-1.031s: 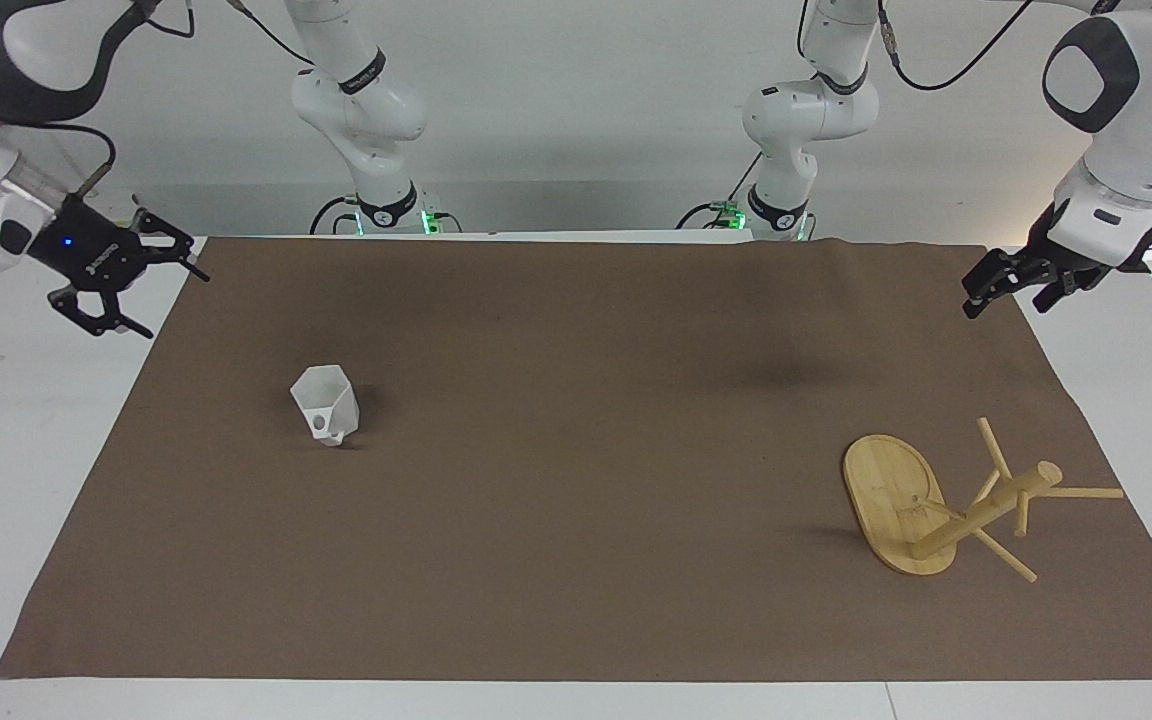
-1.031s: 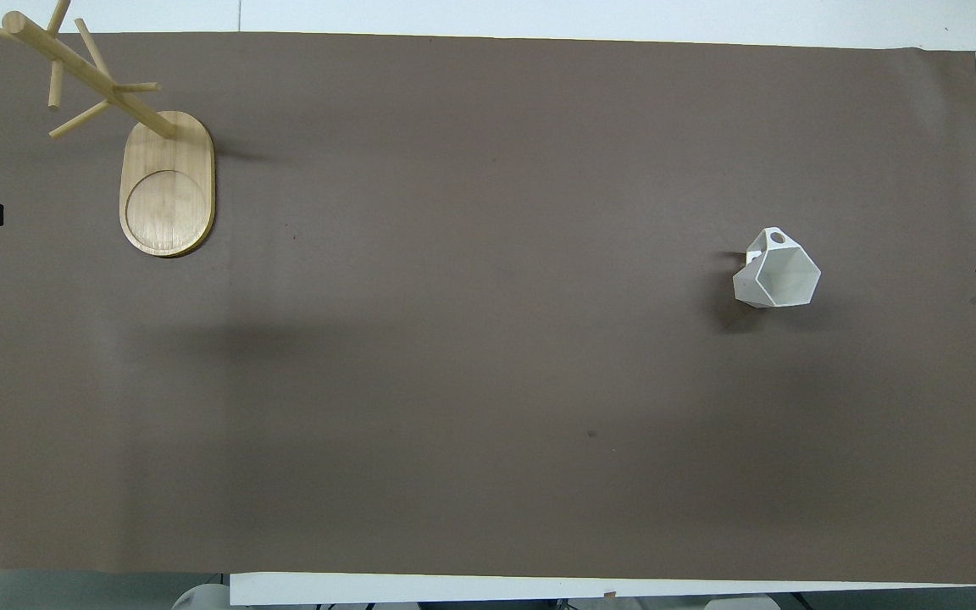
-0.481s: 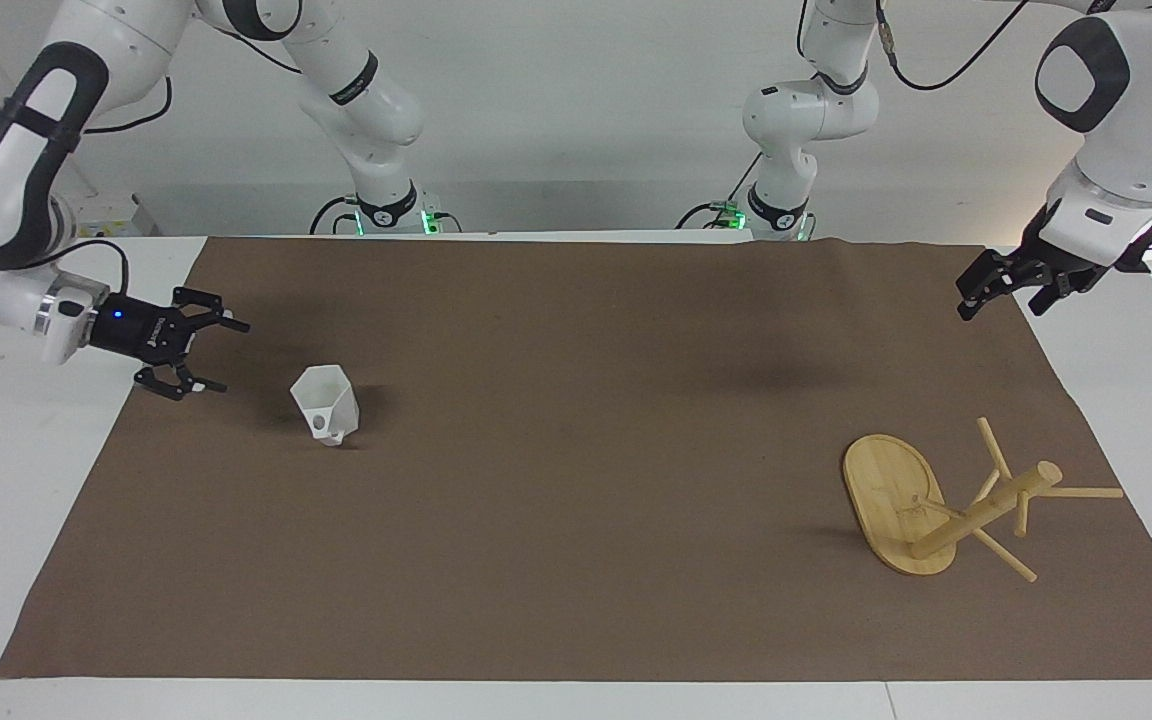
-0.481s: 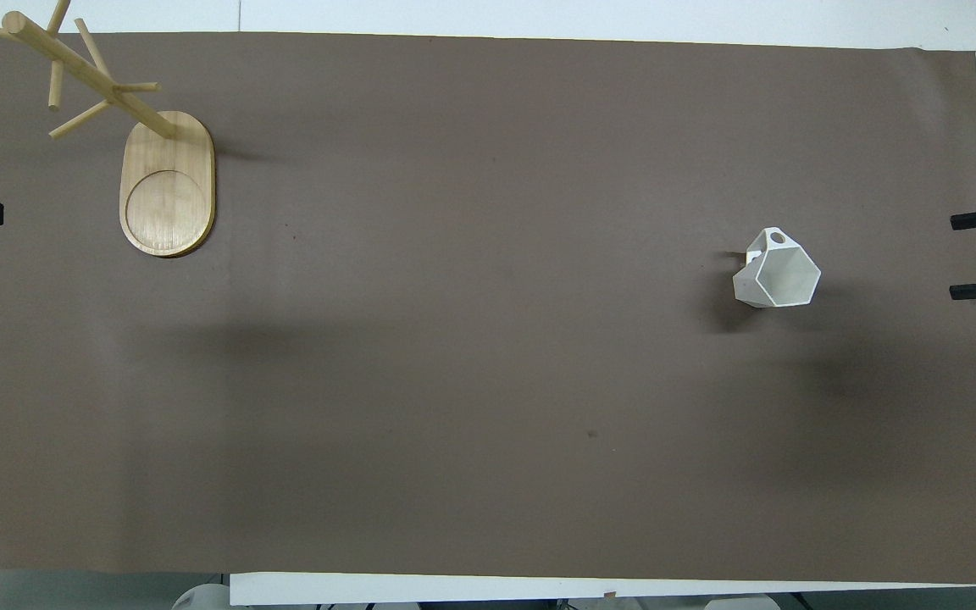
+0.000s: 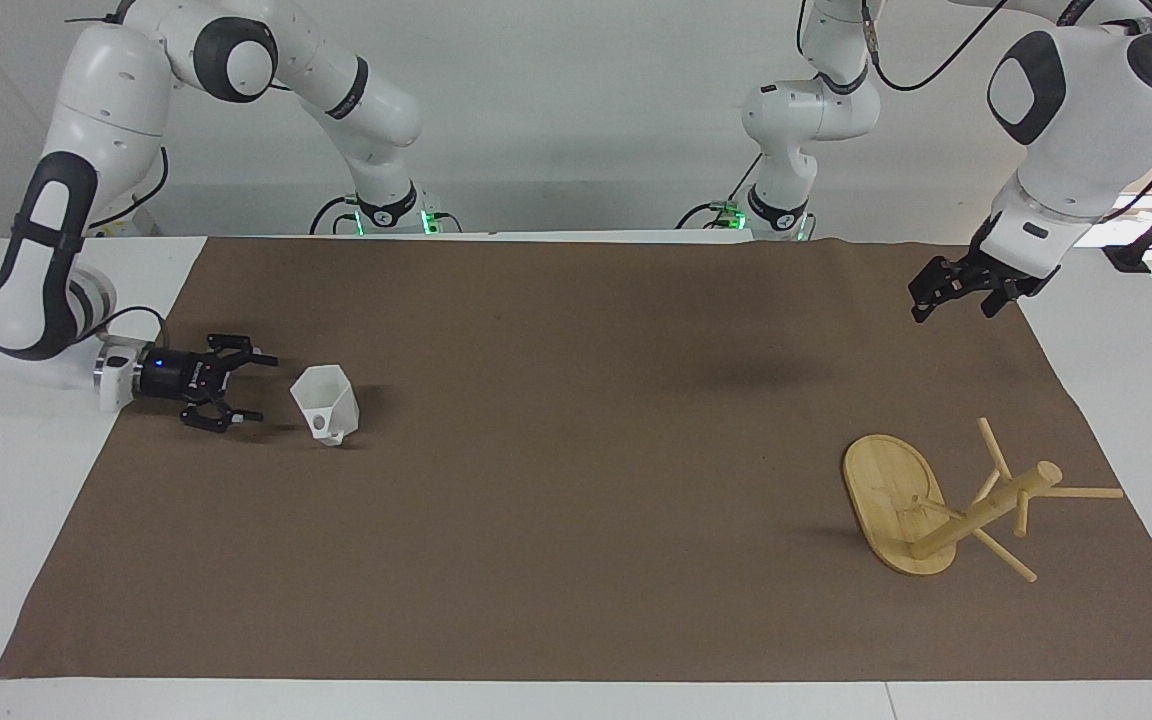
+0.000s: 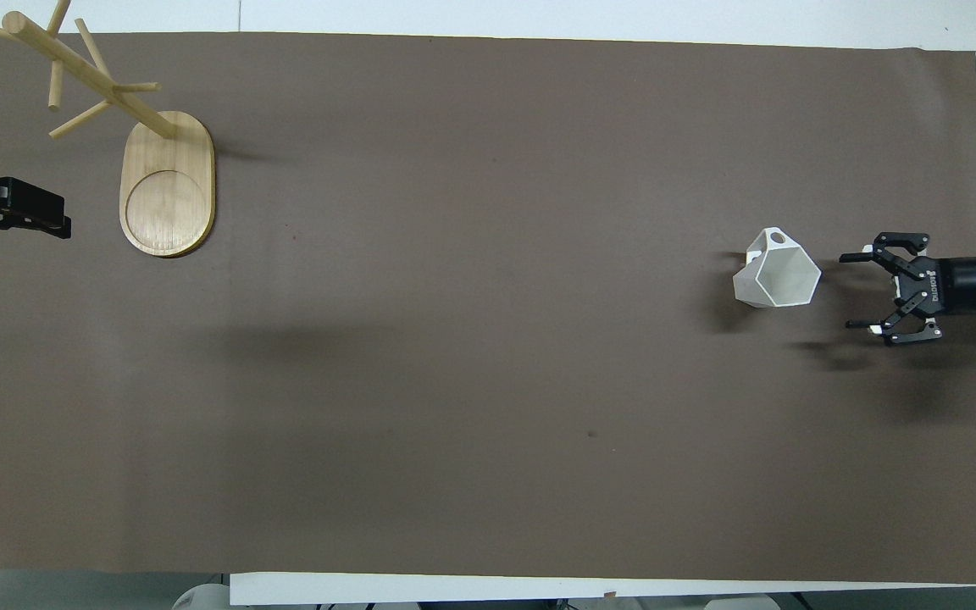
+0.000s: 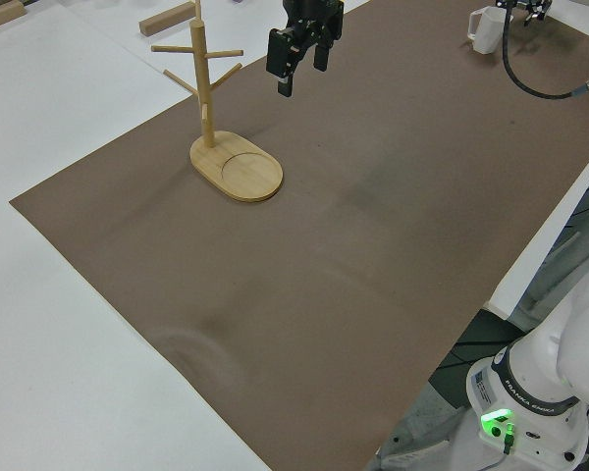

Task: Hang cup on rack

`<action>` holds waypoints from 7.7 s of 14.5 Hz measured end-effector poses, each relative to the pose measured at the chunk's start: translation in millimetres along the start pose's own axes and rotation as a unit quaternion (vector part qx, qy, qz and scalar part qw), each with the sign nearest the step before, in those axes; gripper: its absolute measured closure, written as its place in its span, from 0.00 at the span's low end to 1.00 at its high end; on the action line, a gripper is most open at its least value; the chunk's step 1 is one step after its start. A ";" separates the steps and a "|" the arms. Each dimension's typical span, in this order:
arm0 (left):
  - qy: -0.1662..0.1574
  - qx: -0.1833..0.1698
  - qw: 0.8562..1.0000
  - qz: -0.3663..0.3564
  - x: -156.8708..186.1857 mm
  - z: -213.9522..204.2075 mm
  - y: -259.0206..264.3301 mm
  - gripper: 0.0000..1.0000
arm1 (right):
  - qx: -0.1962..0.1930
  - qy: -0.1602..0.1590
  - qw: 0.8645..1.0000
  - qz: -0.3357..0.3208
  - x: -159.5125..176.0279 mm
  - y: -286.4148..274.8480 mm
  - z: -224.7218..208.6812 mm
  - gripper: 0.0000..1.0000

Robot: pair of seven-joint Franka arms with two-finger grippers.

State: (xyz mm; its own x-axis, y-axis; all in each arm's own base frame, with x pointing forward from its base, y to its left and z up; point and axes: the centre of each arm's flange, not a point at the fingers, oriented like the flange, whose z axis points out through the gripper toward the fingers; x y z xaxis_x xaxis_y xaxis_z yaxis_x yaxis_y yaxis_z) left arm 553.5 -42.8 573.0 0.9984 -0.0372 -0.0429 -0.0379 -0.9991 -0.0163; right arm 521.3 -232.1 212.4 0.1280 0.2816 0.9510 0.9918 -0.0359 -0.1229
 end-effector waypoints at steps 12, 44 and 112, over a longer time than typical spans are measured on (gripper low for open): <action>0.030 -0.001 1.000 0.005 5.1 -3.8 -4.8 0.00 | 0.048 0.010 0.998 -0.047 18.4 23.4 63.2 0.00; 0.007 -0.001 1.000 -0.023 -1.5 -1.1 -19.8 0.00 | 0.061 0.025 0.991 -0.120 27.4 4.8 119.3 0.16; 0.278 -0.164 0.863 -0.388 30.4 135.9 98.7 0.96 | -0.078 -0.423 0.886 0.171 277.8 2.3 42.5 0.00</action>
State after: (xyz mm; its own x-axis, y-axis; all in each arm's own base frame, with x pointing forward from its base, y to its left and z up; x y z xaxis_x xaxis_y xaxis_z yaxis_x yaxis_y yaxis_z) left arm 574.4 -140.1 434.4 0.5877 0.7339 0.3405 0.5747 -0.6749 0.4629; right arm 559.1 -113.2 464.3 0.4400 0.8447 0.3046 0.8917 -0.3711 -0.2591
